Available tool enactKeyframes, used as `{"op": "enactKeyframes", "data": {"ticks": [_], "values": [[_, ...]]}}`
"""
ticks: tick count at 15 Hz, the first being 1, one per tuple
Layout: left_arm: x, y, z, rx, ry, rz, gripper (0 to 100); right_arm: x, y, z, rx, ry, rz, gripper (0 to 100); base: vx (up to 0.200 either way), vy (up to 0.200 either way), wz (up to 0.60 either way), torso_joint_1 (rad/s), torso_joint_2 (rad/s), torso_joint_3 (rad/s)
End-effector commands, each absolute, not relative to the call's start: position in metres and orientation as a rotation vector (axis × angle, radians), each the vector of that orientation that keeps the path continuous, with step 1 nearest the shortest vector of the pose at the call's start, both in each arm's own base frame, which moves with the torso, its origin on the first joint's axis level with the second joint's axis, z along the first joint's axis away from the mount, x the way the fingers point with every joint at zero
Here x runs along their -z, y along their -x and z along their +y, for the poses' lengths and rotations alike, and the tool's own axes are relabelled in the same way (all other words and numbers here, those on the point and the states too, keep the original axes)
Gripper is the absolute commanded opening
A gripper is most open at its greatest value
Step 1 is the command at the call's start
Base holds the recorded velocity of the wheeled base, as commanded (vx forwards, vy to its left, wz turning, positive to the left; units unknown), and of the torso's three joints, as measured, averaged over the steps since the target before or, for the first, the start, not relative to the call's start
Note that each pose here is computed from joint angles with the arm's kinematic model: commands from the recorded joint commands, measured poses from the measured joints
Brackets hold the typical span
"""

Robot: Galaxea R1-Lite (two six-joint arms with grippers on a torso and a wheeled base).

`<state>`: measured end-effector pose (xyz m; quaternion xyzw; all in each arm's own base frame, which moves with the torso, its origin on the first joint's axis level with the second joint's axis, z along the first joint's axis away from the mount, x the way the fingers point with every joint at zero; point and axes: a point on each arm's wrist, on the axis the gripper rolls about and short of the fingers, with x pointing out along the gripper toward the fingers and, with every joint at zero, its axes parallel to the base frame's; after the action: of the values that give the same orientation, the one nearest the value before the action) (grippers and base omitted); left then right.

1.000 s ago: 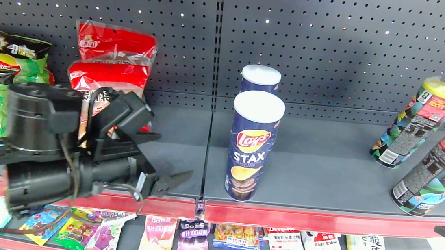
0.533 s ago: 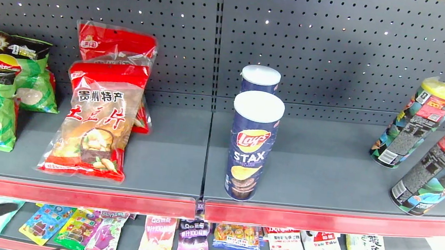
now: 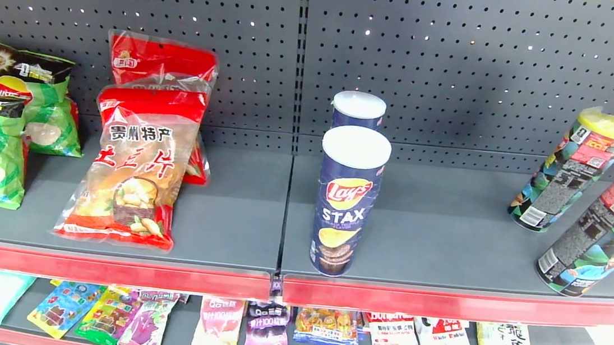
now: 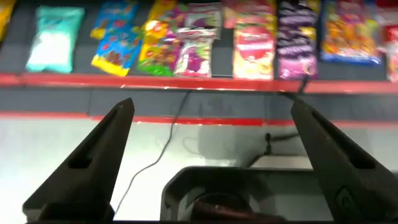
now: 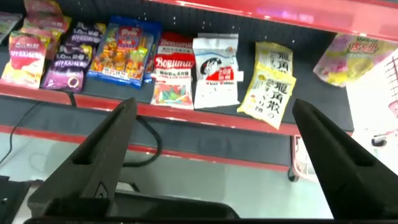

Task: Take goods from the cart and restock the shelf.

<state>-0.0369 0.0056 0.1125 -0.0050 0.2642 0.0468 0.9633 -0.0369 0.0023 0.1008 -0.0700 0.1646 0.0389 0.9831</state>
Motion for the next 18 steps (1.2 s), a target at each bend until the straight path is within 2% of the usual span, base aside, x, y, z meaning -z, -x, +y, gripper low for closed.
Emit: {"op": "enactKeyframes", "data": {"ticks": [1, 2, 3, 5, 6, 8, 10, 11, 16, 18], "values": [[-0.106, 0.044, 0.005, -0.116, 0.022, 0.482, 100, -0.098, 0.041, 0.002, -0.077, 0.143, 0.294, 100, 0.000, 0.000, 0.00, 0.000, 0.00, 0.000], [-0.101, 0.052, 0.005, -0.071, 0.035, 0.383, 100, -0.096, 0.046, 0.002, -0.079, 0.146, 0.240, 100, 0.000, 0.000, 0.00, 0.000, 0.00, 0.000], [-0.099, 0.053, 0.005, -0.051, 0.041, 0.372, 100, -0.095, 0.048, 0.002, -0.095, 0.146, 0.217, 100, 0.000, 0.000, 0.00, 0.000, 0.00, 0.000], [-0.102, 0.041, 0.004, -0.013, 0.055, 0.245, 100, -0.092, 0.048, 0.002, -0.088, 0.116, 0.211, 100, 0.000, 0.000, 0.00, 0.000, 0.00, 0.000], [-0.095, 0.031, 0.002, 0.050, 0.052, 0.169, 100, -0.091, 0.045, 0.002, -0.089, 0.117, 0.193, 100, 0.000, 0.000, 0.00, 0.000, 0.00, 0.000], [-0.081, 0.018, 0.000, 0.071, 0.045, 0.049, 100, -0.087, 0.033, 0.002, -0.096, 0.111, 0.071, 100, 0.000, 0.000, 0.00, 0.000, 0.00, 0.000], [-0.077, 0.019, 0.000, 0.046, 0.036, 0.059, 100, -0.083, 0.025, 0.001, -0.063, 0.111, -0.025, 100, 0.000, 0.000, 0.00, 0.000, 0.00, 0.000], [-0.076, 0.021, 0.000, 0.029, 0.035, 0.020, 100, -0.082, 0.024, 0.000, -0.016, 0.086, -0.047, 100, 0.000, 0.000, 0.00, 0.000, 0.00, 0.000], [-0.076, 0.023, 0.000, 0.021, 0.034, 0.000, 100, -0.077, 0.023, 0.001, -0.027, 0.045, -0.016, 100, 0.000, 0.000, 0.00, 0.000, 0.00, 0.000], [-0.076, 0.023, 0.000, 0.020, 0.008, 0.002, 100, -0.076, 0.023, 0.001, -0.034, 0.037, 0.002, 100, 0.000, 0.000, 0.00, 0.000, 0.00, 0.000]]}}
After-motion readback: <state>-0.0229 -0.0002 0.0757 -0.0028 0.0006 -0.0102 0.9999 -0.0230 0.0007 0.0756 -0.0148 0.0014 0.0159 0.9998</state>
